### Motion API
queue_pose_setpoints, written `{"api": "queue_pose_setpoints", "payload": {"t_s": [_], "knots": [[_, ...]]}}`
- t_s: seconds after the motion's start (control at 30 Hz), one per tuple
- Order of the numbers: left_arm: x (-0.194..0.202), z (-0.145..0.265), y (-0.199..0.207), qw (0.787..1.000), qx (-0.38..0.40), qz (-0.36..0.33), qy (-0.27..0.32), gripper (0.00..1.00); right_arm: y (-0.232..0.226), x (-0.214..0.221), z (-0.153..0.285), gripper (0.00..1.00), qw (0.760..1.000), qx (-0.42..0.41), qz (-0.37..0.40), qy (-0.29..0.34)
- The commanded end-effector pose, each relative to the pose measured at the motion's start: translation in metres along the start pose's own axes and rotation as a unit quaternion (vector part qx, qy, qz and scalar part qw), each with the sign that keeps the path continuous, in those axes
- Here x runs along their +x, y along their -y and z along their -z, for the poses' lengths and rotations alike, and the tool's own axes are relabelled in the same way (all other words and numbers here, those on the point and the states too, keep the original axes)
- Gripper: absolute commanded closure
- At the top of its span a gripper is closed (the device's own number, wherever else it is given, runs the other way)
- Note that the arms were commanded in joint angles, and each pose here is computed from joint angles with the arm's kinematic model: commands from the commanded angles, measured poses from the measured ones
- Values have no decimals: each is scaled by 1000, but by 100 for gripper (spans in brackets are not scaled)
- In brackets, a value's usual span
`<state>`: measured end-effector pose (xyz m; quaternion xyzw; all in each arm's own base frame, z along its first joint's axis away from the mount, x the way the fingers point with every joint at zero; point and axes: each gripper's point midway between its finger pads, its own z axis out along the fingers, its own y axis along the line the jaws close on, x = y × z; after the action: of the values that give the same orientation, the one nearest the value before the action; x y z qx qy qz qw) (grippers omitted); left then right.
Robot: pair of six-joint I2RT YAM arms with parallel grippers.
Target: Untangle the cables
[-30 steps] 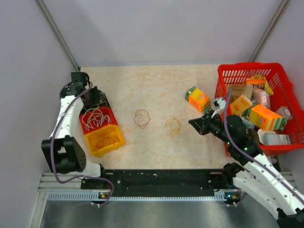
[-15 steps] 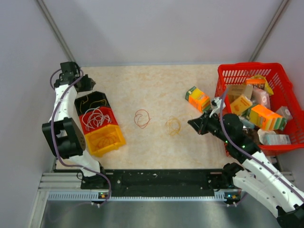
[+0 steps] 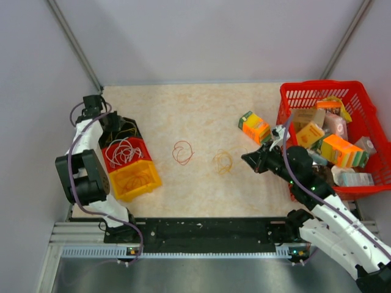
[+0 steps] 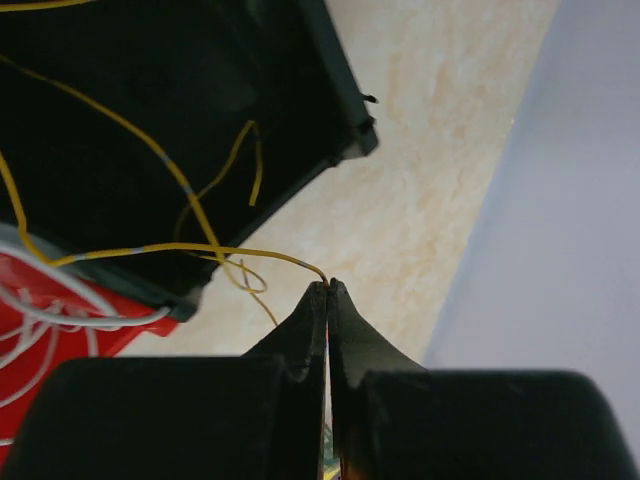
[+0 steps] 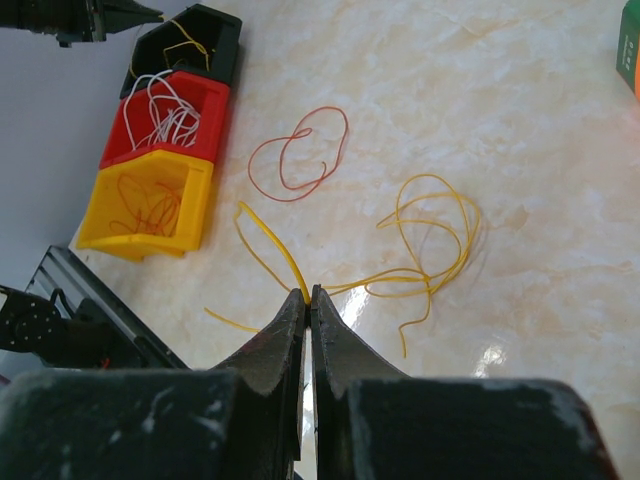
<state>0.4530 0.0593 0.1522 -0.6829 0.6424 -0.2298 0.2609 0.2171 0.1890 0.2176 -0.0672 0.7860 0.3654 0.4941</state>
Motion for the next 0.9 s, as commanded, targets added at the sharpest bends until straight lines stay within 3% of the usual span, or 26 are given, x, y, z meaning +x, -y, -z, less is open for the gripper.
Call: {"api": "queue_pose_setpoints", "payload": {"t_s": [0.0, 0.13, 0.23, 0.63, 0.67, 0.8, 0.87], "knots": [[-35, 28, -1, 995, 28, -31, 86, 100, -6, -13, 2, 100, 1000, -11, 2, 21], [-67, 34, -13, 981, 6, -80, 179, 100, -6, -13, 5, 100, 1000, -11, 1, 24], [-79, 27, -20, 972, -13, -103, 208, 100, -6, -14, 6, 100, 1000, -10, 1, 26], [-66, -7, -36, 977, -53, -129, 162, 100, -7, -14, 2, 100, 1000, -12, 3, 18], [-67, -3, -34, 977, -53, -131, 160, 98, -8, -15, 2, 100, 1000, -14, 4, 17], [-61, 24, -14, 977, -51, -150, 144, 58, -11, -17, 1, 100, 1000, -18, 10, 13], [-54, 42, -4, 979, -33, -158, 128, 48, -14, -20, 1, 100, 1000, -22, 16, 11]]}}
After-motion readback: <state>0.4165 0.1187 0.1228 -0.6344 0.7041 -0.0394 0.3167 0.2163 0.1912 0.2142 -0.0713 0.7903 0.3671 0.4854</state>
